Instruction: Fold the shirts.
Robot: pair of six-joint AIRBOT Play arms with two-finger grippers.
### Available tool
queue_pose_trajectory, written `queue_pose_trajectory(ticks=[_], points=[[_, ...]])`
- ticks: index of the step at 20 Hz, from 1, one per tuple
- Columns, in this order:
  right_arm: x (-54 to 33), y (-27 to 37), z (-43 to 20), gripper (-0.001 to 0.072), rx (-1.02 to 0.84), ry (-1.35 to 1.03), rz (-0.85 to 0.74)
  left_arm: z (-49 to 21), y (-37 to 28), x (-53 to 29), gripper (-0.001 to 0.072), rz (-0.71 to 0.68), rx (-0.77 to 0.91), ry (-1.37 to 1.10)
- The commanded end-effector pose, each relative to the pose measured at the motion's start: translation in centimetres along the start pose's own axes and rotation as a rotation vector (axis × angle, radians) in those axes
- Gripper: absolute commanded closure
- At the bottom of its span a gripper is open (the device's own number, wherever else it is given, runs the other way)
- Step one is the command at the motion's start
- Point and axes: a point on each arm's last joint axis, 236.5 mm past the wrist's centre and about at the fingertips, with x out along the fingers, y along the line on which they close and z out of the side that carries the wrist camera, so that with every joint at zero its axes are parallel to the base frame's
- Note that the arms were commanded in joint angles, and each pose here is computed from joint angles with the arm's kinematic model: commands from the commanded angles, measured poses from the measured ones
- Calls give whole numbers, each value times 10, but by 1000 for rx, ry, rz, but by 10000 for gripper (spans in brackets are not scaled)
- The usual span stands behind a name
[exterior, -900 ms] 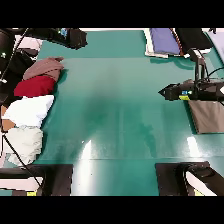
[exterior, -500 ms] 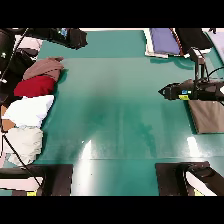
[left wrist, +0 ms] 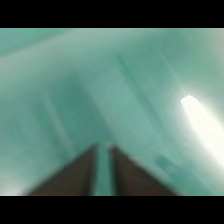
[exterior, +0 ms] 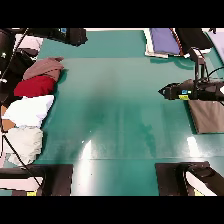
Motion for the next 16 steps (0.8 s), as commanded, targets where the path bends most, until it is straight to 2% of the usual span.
queue_pose_trajectory(ticks=[1,3,7,11,16], points=[[0,0,0,693,0,-1,1,16,72,-5,-8,292,84,-58],[0,2,0,694,4,-1,8,7,132,-5,-7,464,94,-24],[0,2,1,693,6,-3,6,-57,239,26,-8,593,-99,116],[0,2,1,693,6,-3,6,-145,315,66,-8,653,-208,295],[0,2,1,693,6,-5,6,-214,356,104,-7,668,-253,399]])
